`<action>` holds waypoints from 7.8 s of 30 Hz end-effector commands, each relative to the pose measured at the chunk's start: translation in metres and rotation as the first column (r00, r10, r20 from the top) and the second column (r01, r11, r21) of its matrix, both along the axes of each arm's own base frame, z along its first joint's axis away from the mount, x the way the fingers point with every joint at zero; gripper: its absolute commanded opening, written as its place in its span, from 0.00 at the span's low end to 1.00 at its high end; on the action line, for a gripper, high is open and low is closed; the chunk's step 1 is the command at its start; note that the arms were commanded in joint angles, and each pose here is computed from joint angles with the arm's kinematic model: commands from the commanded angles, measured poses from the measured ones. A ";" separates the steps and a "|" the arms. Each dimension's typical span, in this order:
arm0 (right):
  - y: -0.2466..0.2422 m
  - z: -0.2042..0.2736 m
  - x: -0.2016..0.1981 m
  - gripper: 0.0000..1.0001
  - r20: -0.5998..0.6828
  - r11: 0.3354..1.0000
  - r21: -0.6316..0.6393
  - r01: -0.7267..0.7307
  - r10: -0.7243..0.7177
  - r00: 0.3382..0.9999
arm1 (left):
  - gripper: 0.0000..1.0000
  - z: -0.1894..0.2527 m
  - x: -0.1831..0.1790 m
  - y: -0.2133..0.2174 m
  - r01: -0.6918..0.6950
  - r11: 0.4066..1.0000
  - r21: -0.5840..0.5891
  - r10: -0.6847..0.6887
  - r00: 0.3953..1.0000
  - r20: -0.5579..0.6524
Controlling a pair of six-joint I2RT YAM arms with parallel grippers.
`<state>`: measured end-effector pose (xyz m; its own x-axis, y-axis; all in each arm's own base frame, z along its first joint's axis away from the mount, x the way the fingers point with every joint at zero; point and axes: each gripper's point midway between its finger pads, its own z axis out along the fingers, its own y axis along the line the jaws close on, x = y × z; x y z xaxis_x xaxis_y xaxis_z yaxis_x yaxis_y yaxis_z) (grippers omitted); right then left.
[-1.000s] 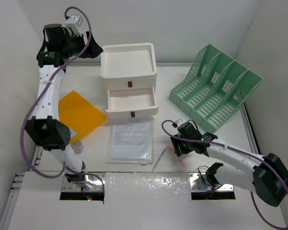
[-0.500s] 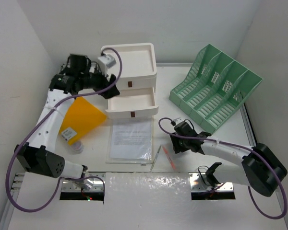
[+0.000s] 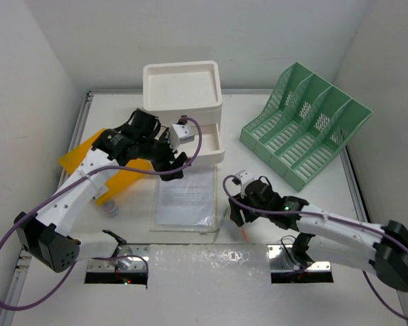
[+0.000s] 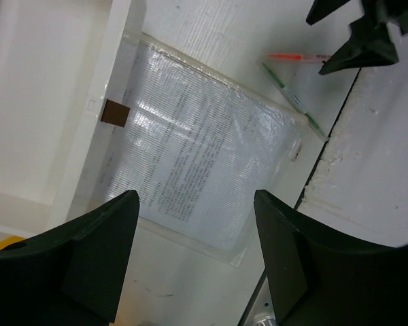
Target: Organize the desk
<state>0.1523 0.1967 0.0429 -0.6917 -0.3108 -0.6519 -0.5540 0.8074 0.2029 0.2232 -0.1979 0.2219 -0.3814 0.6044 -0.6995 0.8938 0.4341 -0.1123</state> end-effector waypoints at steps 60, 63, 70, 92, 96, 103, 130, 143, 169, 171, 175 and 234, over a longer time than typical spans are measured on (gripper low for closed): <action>0.002 0.326 0.244 0.99 0.716 0.935 -0.180 0.306 -0.089 0.692 | 0.67 0.027 0.000 0.042 -0.066 0.997 0.030 0.065 0.997 0.040; -0.065 0.310 0.220 0.98 0.667 0.882 -0.111 0.457 -0.275 0.692 | 0.68 0.006 -0.017 -0.019 0.048 0.997 0.064 -0.049 0.999 0.013; -0.167 0.241 0.177 0.99 0.575 0.703 -0.206 0.681 -0.476 0.665 | 0.70 -0.066 -0.083 -0.124 0.316 0.922 0.226 -0.297 0.948 -0.113; -0.202 0.178 0.119 0.97 0.577 0.648 -0.164 0.744 -0.549 0.605 | 0.61 -0.227 -0.065 -0.161 0.164 0.914 0.372 -0.123 0.984 -0.132; -0.201 0.177 0.117 0.97 0.576 0.657 -0.160 0.737 -0.544 0.610 | 0.35 -0.237 -0.079 -0.152 0.205 0.907 0.368 -0.144 0.972 -0.185; -0.201 0.189 0.118 0.97 0.593 0.658 -0.117 0.743 -0.554 0.584 | 0.00 -0.253 -0.108 -0.154 0.274 0.906 0.322 -0.159 0.926 -0.343; -0.204 0.216 0.102 0.93 0.613 0.663 0.059 0.747 -0.614 0.497 | 0.00 0.056 0.138 -0.103 -0.181 0.939 0.292 -0.036 0.793 0.608; -0.183 0.220 0.115 0.91 0.582 0.715 0.102 0.692 -0.607 0.542 | 0.21 -0.008 0.184 -0.052 -0.144 0.897 0.418 -0.114 0.838 0.534; 0.067 0.143 0.161 0.55 0.552 0.895 0.348 0.280 -0.437 0.710 | 1.00 0.118 0.296 0.140 -0.591 0.698 -0.405 0.686 0.713 0.143; 0.095 0.126 0.160 0.54 0.546 0.911 0.319 0.262 -0.403 0.734 | 1.00 0.115 0.298 0.140 -0.589 0.697 -0.408 0.684 0.716 0.135; 0.125 0.097 0.162 0.54 0.486 0.909 0.315 0.272 -0.401 0.777 | 1.00 0.105 0.299 0.141 -0.590 0.693 -0.415 0.690 0.710 0.143; 0.226 0.145 0.260 0.00 0.601 0.854 0.504 0.124 -0.451 0.660 | 0.00 -0.007 0.290 0.082 -0.549 0.740 -0.388 0.523 0.833 -0.180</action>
